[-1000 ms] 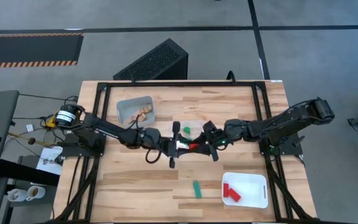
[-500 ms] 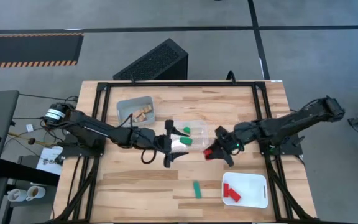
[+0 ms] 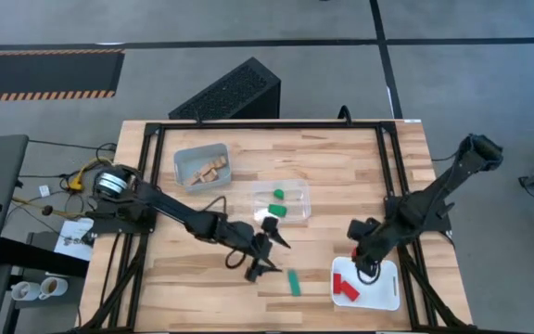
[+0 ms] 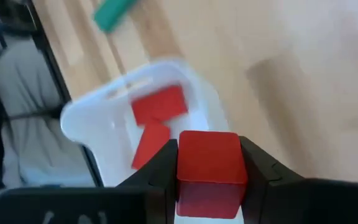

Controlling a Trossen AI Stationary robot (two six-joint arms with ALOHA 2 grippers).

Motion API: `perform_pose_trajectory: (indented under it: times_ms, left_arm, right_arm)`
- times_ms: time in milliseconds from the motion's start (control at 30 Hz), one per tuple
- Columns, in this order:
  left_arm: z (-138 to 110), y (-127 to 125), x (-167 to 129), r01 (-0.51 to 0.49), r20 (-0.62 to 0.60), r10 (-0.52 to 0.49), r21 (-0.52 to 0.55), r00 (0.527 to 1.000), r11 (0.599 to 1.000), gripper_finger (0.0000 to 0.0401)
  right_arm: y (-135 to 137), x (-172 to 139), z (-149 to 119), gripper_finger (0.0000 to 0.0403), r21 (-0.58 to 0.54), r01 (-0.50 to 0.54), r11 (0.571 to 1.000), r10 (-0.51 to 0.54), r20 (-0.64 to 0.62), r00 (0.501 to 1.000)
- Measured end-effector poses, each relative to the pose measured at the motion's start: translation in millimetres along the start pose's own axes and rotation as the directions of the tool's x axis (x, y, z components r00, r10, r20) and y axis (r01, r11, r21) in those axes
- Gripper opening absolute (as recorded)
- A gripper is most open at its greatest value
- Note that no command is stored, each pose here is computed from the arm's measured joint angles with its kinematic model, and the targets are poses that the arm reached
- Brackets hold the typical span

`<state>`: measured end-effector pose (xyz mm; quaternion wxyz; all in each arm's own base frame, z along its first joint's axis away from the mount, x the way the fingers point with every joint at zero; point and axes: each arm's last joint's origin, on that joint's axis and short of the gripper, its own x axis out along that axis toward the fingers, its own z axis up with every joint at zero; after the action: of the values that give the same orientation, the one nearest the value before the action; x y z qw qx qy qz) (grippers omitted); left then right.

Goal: Sort & place blocks by color
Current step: Put the red block into the white bin, then put the green block into the transparent bin

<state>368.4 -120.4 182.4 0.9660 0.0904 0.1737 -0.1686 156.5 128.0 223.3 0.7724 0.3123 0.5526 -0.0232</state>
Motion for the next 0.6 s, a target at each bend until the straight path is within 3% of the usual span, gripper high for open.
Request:
perform_pose_trajectory:
  times_ms: [100, 367, 600]
  left_arm:
    - [-1.5, -5.2, 22.0, 0.087, -0.032, -0.087, 0.018, 0.996, 0.996, 0.0322]
    - [4.4, -7.6, 63.5, 0.210, -0.250, -0.171, 0.138, 0.953, 0.968, 0.0322]
    - [12.3, -5.7, 66.1, 0.232, -0.271, -0.178, 0.180, 0.946, 0.956, 0.0322]
  right_arm:
    - [6.7, 13.0, -8.7, 0.0130, 0.007, 0.013, 1.000, -0.013, -0.064, 0.998]
    - [11.4, 37.0, -14.2, 0.0244, 0.044, 0.058, 0.997, -0.052, -0.134, 0.990]
    - [7.3, 36.9, -9.7, 0.0235, 0.036, 0.092, 0.995, -0.087, -0.116, 0.989]
